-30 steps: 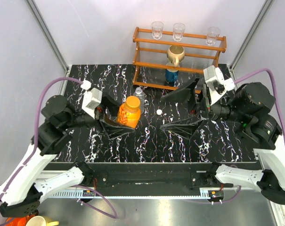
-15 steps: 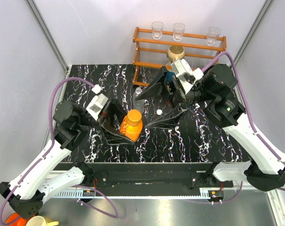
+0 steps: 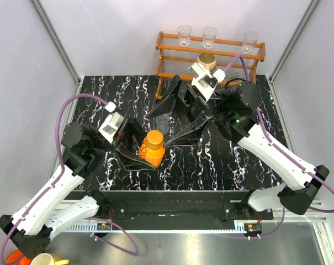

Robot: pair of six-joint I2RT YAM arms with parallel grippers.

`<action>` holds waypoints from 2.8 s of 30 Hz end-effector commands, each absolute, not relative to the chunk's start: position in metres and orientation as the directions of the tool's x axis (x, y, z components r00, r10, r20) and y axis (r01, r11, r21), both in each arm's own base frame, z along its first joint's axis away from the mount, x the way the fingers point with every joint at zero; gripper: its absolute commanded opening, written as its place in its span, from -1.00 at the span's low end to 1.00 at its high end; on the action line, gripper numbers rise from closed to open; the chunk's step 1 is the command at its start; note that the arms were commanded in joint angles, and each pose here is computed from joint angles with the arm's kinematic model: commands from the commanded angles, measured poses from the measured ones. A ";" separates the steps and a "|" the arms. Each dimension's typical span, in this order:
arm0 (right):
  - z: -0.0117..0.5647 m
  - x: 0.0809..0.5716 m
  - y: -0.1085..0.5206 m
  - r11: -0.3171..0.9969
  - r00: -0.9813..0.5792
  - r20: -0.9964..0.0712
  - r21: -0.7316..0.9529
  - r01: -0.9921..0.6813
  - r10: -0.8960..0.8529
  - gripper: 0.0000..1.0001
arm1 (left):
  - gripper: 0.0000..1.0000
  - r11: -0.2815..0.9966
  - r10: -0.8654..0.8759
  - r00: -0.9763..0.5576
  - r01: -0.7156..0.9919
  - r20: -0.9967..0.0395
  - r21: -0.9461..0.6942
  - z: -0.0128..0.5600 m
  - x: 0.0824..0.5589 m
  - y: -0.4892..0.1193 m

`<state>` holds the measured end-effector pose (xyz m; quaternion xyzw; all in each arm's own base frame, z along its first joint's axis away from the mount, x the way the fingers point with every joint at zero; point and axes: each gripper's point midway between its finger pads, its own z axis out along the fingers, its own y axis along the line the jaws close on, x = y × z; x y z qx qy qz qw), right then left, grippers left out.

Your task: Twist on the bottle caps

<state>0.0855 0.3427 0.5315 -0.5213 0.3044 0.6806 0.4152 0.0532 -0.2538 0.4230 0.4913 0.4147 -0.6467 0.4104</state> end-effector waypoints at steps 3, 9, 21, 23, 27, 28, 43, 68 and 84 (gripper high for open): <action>0.545 0.068 0.336 -0.507 -0.082 -0.955 -0.078 -0.858 0.285 0.94 | -0.35 -0.268 -0.196 -0.126 0.961 -0.972 -0.071 0.438 0.063 -0.254; 0.542 0.064 0.339 -0.499 -0.080 -0.958 -0.071 -0.864 0.275 0.83 | -0.38 -0.204 -0.215 -0.154 0.973 -0.964 -0.110 0.440 0.079 -0.256; 0.542 0.060 0.336 -0.468 -0.070 -0.953 -0.080 -0.880 0.294 0.50 | -0.39 -0.130 -0.230 -0.172 0.981 -0.958 -0.145 0.441 0.095 -0.255; 0.543 0.059 0.335 -0.467 -0.067 -0.953 -0.084 -0.880 0.297 0.41 | -0.39 -0.125 -0.231 -0.170 0.982 -0.958 -0.144 0.441 0.096 -0.255; 0.541 0.061 0.337 -0.461 -0.079 -0.953 -0.067 -0.885 0.291 0.11 | -0.38 -0.114 -0.237 -0.166 0.983 -0.957 -0.143 0.443 0.098 -0.254; 0.539 0.063 0.338 -0.459 -0.085 -0.954 -0.059 -0.886 0.287 0.05 | -0.38 -0.111 -0.239 -0.164 0.984 -0.957 -0.141 0.443 0.097 -0.254; 0.512 0.105 0.358 -0.245 -0.141 -0.970 0.090 -0.965 0.198 -0.56 | -0.37 0.191 -0.258 -0.030 0.978 -0.966 -0.081 0.453 0.142 -0.240; 0.501 0.192 0.402 0.590 -0.184 -0.948 0.306 -0.748 0.258 0.48 | -0.36 0.731 -0.157 0.025 0.675 -0.987 -0.100 0.422 0.227 -0.179; 0.540 0.124 0.326 0.170 -0.137 -0.958 0.183 -0.968 0.252 0.99 | -0.22 -0.137 -0.244 -0.066 0.990 -0.967 -0.033 0.446 0.080 -0.237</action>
